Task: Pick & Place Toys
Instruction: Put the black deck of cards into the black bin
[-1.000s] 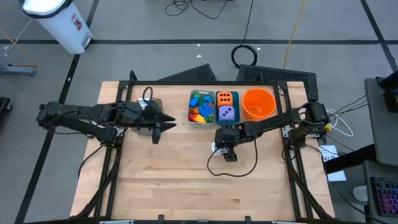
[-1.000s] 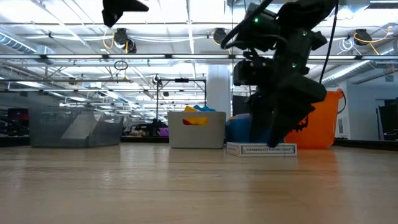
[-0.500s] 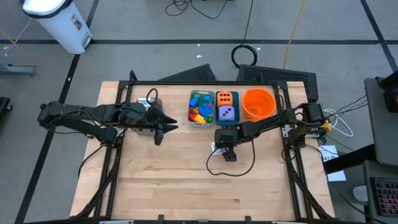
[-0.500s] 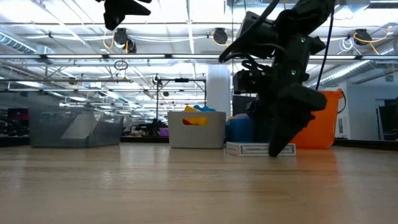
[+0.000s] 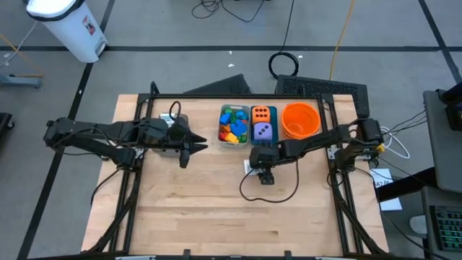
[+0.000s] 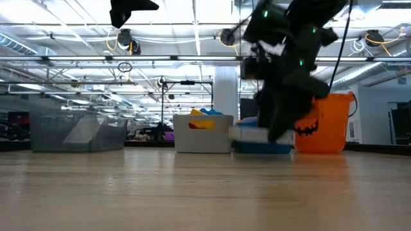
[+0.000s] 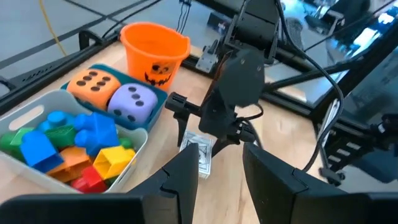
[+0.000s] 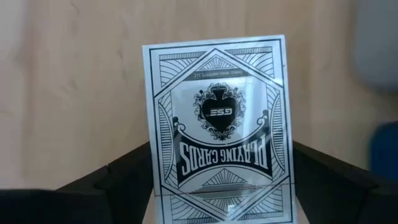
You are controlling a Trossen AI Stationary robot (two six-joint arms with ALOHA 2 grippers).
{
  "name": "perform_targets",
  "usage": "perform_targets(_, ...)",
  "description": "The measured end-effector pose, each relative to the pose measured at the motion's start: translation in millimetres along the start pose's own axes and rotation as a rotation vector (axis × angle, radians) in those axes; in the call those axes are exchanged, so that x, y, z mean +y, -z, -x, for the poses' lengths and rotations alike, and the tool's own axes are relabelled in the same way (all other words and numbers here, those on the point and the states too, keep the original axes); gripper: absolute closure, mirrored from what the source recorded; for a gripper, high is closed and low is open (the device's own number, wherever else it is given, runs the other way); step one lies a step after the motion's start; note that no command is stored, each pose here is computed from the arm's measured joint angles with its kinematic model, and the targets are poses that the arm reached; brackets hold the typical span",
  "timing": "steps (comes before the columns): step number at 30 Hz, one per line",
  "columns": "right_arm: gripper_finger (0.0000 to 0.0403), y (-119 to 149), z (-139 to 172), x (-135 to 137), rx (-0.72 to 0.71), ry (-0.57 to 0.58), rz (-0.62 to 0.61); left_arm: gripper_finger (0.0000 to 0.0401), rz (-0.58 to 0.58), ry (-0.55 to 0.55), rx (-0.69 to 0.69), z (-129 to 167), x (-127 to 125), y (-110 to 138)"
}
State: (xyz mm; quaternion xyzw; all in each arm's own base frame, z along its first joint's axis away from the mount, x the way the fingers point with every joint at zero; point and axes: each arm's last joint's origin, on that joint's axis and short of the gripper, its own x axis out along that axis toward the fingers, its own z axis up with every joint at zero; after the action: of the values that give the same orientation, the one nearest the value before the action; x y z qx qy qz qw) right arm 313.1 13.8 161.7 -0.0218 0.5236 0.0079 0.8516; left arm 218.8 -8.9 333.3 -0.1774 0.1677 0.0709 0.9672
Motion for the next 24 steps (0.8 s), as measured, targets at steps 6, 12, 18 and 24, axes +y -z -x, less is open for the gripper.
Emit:
perform_targets(6,0.0088,-10,40,-6,-0.151,0.039,-0.005,0.027,0.057,0.023,-0.074,-2,-2,-7)
perform_targets(12,0.0091,-27,84,-16,-0.308,0.132,-0.018,0.027,0.227,0.022,-0.183,-22,4,-18)
perform_targets(18,0.0088,-48,116,-21,-0.396,0.219,-0.002,0.027,0.436,0.079,-0.155,-54,18,-18)
perform_targets(24,0.0087,-56,129,-25,-0.415,0.262,0.018,0.027,0.527,0.067,-0.113,-81,32,-11)
